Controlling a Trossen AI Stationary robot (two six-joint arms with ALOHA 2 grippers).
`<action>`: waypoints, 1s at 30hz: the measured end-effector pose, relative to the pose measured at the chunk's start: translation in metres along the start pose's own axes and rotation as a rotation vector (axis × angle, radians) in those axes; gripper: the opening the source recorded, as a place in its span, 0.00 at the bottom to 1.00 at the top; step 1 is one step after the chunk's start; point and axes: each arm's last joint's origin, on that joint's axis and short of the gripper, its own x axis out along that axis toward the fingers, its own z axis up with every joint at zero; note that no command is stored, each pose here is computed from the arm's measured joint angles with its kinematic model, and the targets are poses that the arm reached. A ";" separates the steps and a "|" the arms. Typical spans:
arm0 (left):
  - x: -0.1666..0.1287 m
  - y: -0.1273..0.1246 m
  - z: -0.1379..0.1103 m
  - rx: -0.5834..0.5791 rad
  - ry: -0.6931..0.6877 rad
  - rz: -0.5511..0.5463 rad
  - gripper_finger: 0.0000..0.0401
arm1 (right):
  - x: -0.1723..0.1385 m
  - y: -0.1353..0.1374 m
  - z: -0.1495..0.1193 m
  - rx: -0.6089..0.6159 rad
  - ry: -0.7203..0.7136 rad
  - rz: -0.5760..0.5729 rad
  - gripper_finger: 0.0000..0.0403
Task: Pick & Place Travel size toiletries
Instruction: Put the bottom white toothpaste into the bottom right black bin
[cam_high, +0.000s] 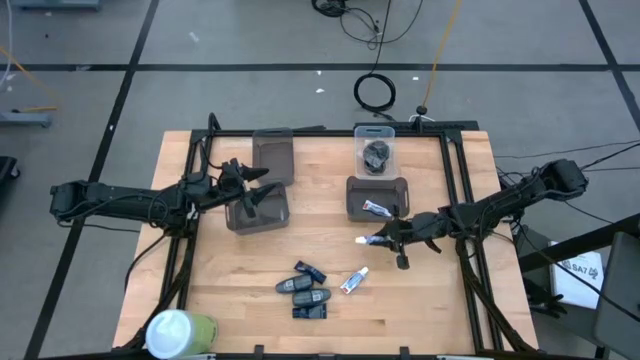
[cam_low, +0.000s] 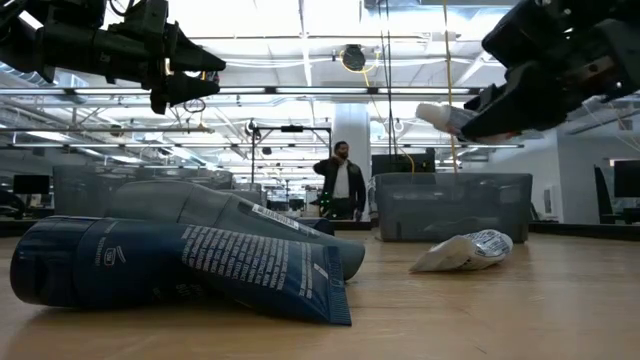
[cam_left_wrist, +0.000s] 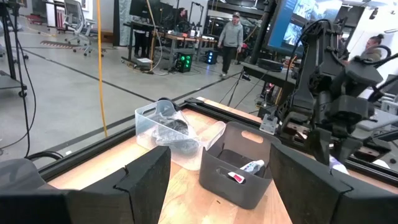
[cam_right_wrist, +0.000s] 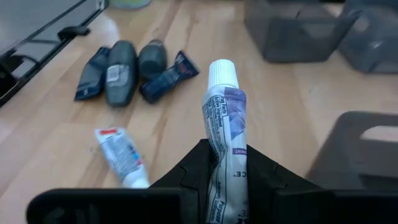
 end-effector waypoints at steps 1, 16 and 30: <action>0.000 0.000 0.000 0.000 0.000 0.000 0.68 | -0.001 -0.002 0.002 -0.002 -0.013 -0.008 0.14; 0.000 0.000 0.000 0.000 0.000 0.000 0.68 | -0.018 -0.033 0.022 -0.046 -0.157 -0.151 0.14; 0.000 0.000 0.000 0.000 0.000 0.001 0.68 | -0.024 -0.064 0.018 0.000 -0.118 -0.301 0.14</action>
